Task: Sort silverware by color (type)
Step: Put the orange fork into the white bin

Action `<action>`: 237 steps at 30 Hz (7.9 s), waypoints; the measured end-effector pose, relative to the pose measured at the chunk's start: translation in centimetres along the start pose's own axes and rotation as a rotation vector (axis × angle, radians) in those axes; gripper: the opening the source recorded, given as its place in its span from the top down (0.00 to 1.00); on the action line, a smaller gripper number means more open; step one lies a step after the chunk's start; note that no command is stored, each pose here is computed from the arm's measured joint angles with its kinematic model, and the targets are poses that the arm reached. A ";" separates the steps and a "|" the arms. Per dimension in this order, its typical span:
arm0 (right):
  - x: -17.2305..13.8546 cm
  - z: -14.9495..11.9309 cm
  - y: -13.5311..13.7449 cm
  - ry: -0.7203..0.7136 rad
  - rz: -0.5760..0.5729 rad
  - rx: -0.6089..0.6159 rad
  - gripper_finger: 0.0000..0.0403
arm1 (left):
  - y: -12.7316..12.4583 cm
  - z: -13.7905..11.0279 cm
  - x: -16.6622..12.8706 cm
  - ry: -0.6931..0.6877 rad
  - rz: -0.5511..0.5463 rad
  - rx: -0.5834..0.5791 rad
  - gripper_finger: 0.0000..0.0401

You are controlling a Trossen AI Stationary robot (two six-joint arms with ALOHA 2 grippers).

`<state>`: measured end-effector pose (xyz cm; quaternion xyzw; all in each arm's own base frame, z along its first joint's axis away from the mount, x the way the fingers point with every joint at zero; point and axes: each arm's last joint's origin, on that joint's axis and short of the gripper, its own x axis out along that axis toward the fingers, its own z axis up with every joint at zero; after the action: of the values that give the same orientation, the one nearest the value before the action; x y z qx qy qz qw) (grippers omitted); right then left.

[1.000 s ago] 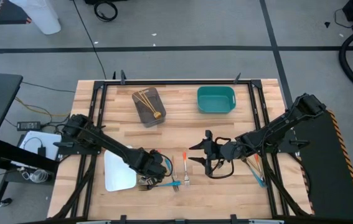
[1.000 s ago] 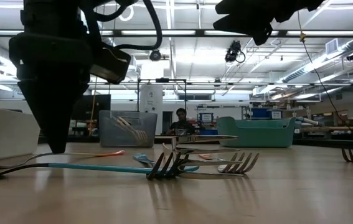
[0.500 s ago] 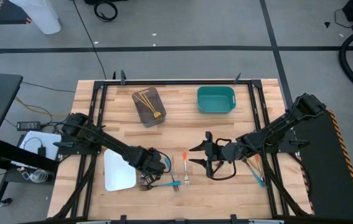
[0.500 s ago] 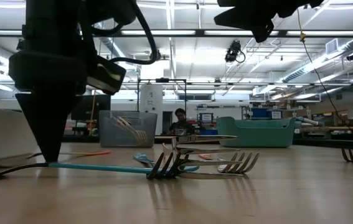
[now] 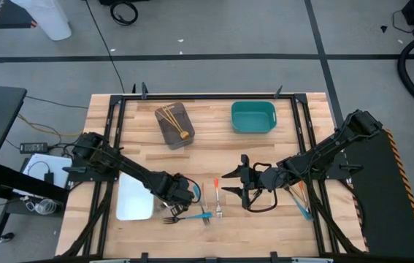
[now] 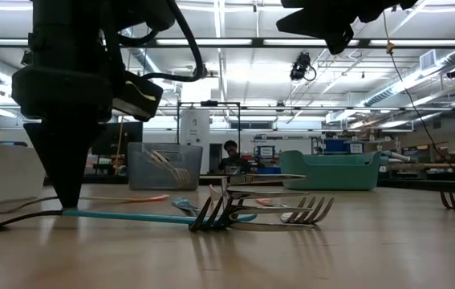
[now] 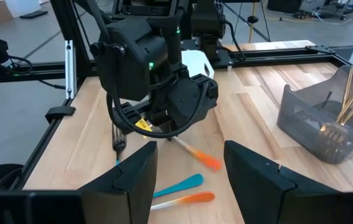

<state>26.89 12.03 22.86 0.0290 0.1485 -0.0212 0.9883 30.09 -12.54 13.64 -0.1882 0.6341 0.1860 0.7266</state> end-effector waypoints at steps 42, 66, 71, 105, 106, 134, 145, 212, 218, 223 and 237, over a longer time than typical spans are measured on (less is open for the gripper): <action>0.3 0.4 -1.1 -0.074 -0.103 -0.168 0.51 | -2.6 -4.2 -11.0 -0.139 0.218 -0.022 0.95; 0.5 0.3 -1.5 -0.056 -0.112 -0.124 0.51 | -2.7 -12.9 -13.1 -0.469 0.381 0.097 0.95; 0.5 0.3 -1.5 -0.055 -0.112 -0.124 0.51 | -1.9 -14.3 -11.7 -0.520 0.420 0.107 0.95; 0.5 0.3 -1.6 -0.055 -0.119 -0.116 0.51 | 1.3 -18.5 -6.5 -0.552 0.400 -0.183 0.95; 0.5 0.3 -1.6 -0.055 -0.119 -0.116 0.51 | 1.3 -18.5 -6.4 -0.550 0.399 -0.193 0.95; 0.5 0.3 -1.5 -0.058 -0.111 -0.113 0.51 | 0.6 -18.3 -5.2 -0.418 0.313 -0.376 0.95; 0.5 0.3 -1.5 -0.056 -0.092 -0.116 0.51 | 0.6 -18.4 -5.2 -0.371 0.331 -0.389 0.95; 0.4 0.2 -1.2 -0.053 -0.076 -0.091 0.51 | 2.9 -15.8 -7.0 -0.288 0.287 -0.423 0.60; 0.3 0.1 -1.0 -0.053 -0.071 -0.093 0.51 | 3.4 -15.7 -8.5 -0.265 0.222 -0.438 0.60; 0.3 0.0 -1.0 -0.045 -0.073 -0.072 0.51 | 3.9 -15.5 -9.6 -0.254 0.168 -0.434 0.60; 0.1 -0.1 -0.6 -0.038 -0.037 -0.051 0.51 | 3.9 -14.7 -9.4 -0.274 0.182 -0.345 0.60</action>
<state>26.97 11.46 22.72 0.0005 0.1308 -0.0362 0.9907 14.44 -16.94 20.94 -0.2246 0.5027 0.3799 0.7433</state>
